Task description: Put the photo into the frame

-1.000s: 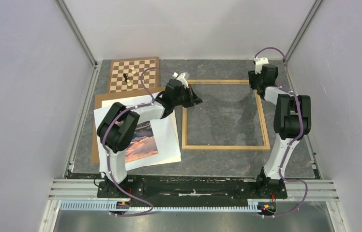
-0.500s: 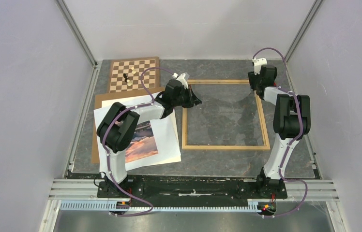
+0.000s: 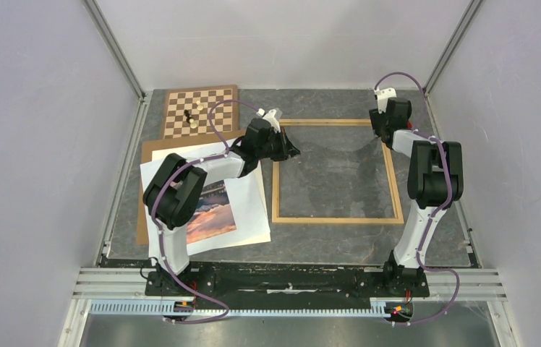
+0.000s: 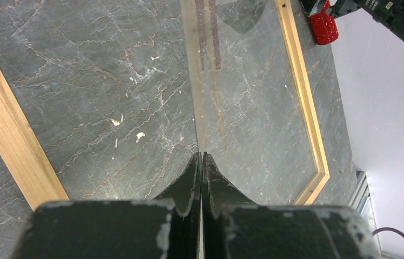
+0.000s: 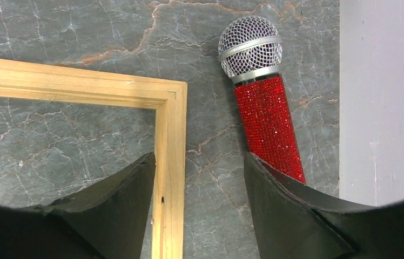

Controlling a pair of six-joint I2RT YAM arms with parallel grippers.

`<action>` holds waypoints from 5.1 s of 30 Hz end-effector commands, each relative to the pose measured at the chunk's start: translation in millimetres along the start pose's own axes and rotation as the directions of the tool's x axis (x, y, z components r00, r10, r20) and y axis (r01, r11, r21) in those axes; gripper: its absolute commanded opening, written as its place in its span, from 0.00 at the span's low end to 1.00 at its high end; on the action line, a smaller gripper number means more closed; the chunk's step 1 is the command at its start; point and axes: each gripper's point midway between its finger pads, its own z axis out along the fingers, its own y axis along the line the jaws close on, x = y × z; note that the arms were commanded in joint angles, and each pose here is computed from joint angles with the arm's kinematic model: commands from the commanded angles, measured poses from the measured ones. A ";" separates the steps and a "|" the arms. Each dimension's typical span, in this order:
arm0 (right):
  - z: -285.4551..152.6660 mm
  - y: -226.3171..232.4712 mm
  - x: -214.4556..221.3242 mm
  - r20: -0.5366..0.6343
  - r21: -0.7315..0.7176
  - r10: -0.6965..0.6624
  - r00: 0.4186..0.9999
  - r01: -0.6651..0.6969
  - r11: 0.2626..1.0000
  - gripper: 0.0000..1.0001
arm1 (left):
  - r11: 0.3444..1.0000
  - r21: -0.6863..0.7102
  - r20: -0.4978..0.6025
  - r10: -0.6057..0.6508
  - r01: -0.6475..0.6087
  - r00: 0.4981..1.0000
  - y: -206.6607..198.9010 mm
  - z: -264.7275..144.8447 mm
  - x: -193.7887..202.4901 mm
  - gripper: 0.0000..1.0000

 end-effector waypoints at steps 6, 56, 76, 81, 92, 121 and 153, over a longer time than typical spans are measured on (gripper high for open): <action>1.7 0.1 9.6 -0.031 0.021 -0.023 0.999 0.024 0.999 0.64 | 0.998 0.048 0.052 0.031 -0.033 0.998 -18.0 -6.6 -17.8 0.02; -216.4 57.4 138.8 -0.092 -0.662 -0.401 0.911 0.245 0.708 0.65 | 0.994 0.098 0.055 -0.049 0.043 0.997 -31.3 9.1 -15.2 0.02; -229.6 49.4 183.6 -0.151 -0.627 -0.506 0.849 0.314 0.713 0.65 | 0.995 0.093 0.052 -0.035 0.030 0.998 -32.9 10.2 -14.5 0.02; -227.3 47.6 187.7 -0.161 -0.610 -0.509 0.846 0.320 0.725 0.65 | 0.995 0.093 0.049 -0.034 0.029 0.998 -32.1 10.7 -13.5 0.02; -224.0 42.0 179.9 -0.162 -0.585 -0.497 0.852 0.323 0.744 0.65 | 0.995 0.092 0.040 -0.034 0.030 0.999 -30.2 11.9 -10.3 0.02; -169.4 21.2 116.5 -0.218 -0.326 0.132 0.967 -0.199 0.924 0.65 | 0.993 0.116 0.032 -0.030 0.026 0.999 -35.1 14.6 -3.2 0.02; -159.7 45.7 155.2 -0.340 -0.439 0.325 0.883 -0.455 0.775 0.65 | 0.983 0.101 -0.008 -0.154 0.155 0.988 -26.1 14.2 6.6 0.02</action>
